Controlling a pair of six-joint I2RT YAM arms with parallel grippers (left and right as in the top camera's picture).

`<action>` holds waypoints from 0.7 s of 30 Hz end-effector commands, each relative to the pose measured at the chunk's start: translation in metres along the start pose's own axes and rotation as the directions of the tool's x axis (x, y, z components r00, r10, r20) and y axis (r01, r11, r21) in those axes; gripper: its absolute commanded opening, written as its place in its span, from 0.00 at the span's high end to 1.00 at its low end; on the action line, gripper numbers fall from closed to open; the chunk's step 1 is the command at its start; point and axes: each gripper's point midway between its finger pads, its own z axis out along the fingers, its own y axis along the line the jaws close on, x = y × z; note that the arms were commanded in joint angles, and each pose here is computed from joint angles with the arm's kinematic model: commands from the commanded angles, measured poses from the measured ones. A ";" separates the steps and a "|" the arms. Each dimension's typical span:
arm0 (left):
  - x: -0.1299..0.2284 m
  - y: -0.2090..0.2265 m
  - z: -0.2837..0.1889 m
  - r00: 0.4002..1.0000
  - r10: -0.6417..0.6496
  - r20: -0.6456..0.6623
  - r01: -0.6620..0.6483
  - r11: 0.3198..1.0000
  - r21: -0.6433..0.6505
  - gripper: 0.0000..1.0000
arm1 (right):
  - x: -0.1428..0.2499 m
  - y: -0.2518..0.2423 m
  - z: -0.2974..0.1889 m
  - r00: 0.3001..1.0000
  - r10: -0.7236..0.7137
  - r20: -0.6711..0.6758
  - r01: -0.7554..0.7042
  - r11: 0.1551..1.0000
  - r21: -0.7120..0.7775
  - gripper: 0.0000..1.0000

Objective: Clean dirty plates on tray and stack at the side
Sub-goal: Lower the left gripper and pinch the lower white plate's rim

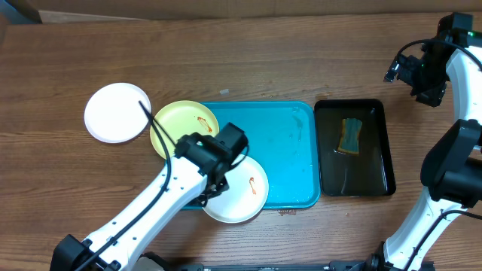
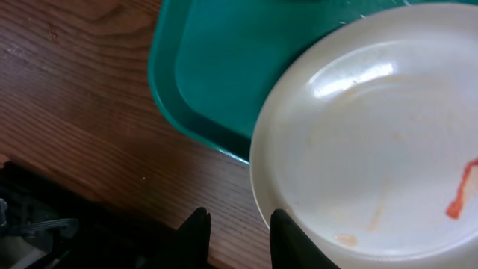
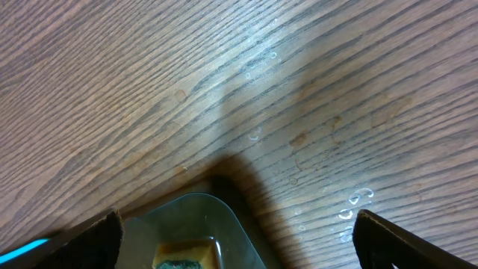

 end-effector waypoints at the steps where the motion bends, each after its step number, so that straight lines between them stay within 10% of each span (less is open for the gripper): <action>1: -0.004 0.008 0.011 0.997 -0.069 -0.019 0.069 0.997 -0.017 0.71 | -0.007 0.004 -0.016 0.999 -0.001 0.044 0.001 1.000 -0.016 0.00; 21: 0.020 -0.007 0.046 0.989 0.013 -0.146 0.001 0.996 0.094 0.74 | -0.007 0.004 -0.016 0.999 -0.001 0.044 0.001 1.000 -0.016 0.00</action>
